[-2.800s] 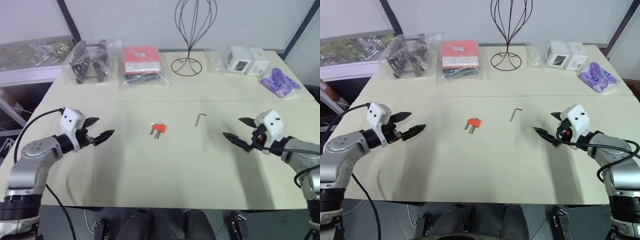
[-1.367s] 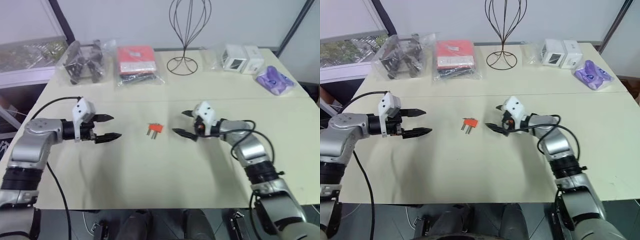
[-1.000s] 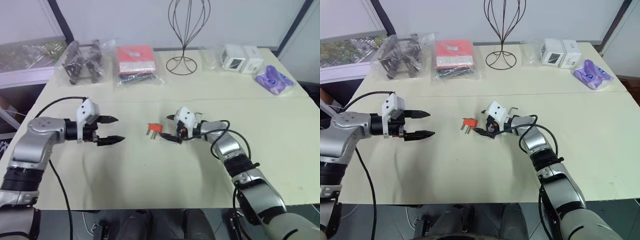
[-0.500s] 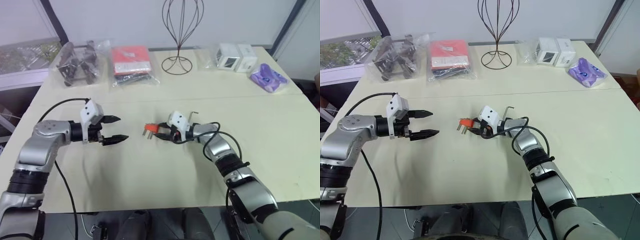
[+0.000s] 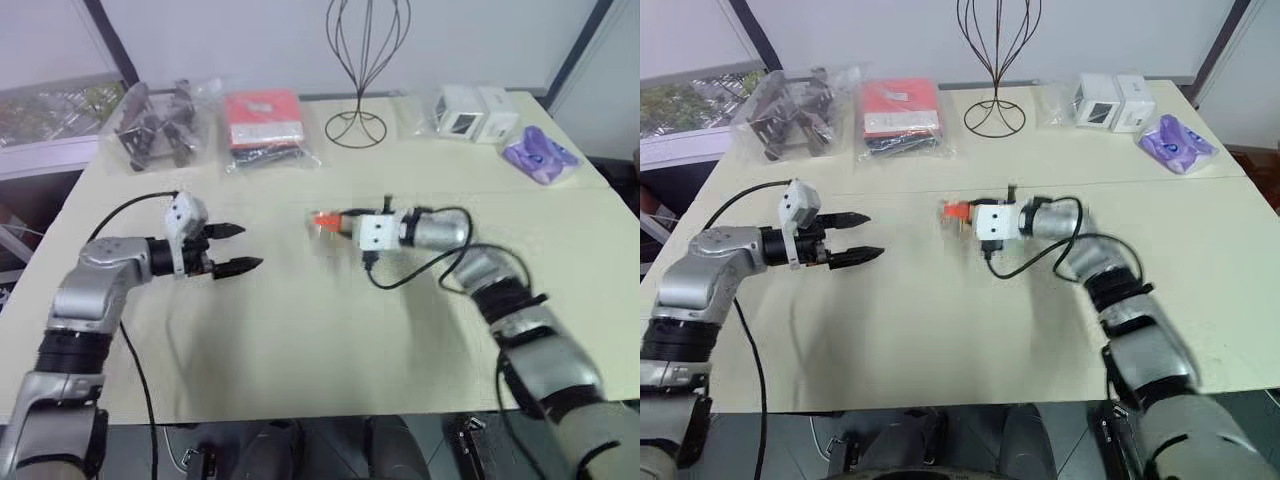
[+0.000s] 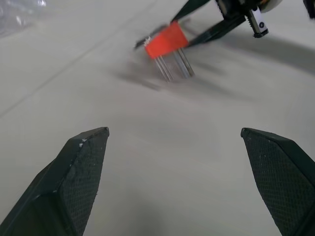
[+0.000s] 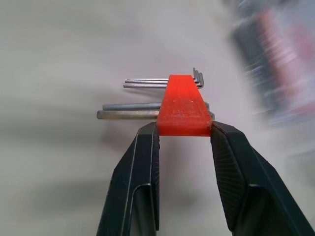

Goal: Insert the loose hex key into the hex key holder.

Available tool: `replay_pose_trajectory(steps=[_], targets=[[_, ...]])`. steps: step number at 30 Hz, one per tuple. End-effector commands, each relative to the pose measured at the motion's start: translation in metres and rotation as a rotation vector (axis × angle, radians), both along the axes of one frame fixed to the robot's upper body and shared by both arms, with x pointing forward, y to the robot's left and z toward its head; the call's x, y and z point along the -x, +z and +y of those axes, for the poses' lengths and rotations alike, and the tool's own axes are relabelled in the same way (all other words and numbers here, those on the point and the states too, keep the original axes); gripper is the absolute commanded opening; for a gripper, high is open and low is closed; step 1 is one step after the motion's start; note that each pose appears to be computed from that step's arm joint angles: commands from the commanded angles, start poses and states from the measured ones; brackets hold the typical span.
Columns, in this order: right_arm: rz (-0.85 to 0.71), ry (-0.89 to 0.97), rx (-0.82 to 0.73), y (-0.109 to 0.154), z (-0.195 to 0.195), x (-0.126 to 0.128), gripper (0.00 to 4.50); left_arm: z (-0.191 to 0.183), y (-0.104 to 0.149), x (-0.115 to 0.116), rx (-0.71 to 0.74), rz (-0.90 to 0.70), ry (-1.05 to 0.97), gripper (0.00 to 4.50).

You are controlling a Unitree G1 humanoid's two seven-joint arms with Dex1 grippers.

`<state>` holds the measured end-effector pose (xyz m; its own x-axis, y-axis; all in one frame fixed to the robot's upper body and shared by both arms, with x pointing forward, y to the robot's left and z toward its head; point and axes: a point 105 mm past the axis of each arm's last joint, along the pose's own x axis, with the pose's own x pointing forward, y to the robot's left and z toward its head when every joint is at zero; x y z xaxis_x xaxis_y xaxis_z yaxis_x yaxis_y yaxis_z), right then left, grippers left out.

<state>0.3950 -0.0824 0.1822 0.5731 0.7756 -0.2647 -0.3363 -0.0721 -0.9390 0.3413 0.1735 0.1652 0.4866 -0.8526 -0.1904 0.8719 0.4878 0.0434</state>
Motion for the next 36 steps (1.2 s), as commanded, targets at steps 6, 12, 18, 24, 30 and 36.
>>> replay_pose_trajectory(steps=[6, 12, 18, 24, 30, 36], targets=[[-0.465, 0.239, 0.155, 0.066, 0.016, 0.021, 0.93, -0.026, 0.043, -0.017, 0.182, -0.068, -0.097, 4.50], [-0.546, 0.270, 0.125, 0.076, 0.017, 0.026, 0.93, -0.044, 0.058, -0.032, 0.255, -0.072, -0.169, 4.50], [-0.533, 0.242, 0.066, 0.080, 0.017, 0.025, 0.93, -0.064, 0.065, -0.040, 0.280, -0.057, -0.253, 4.50], [-0.515, 0.218, 0.051, 0.074, 0.015, 0.025, 0.93, -0.078, 0.064, -0.047, 0.287, -0.051, -0.292, 4.50], [-0.511, 0.210, 0.023, 0.073, 0.017, 0.027, 0.93, -0.086, 0.063, -0.051, 0.291, -0.051, -0.304, 4.50], [-0.504, 0.209, 0.016, 0.070, 0.020, 0.030, 0.93, -0.095, 0.059, -0.052, 0.302, -0.033, -0.332, 3.96]])
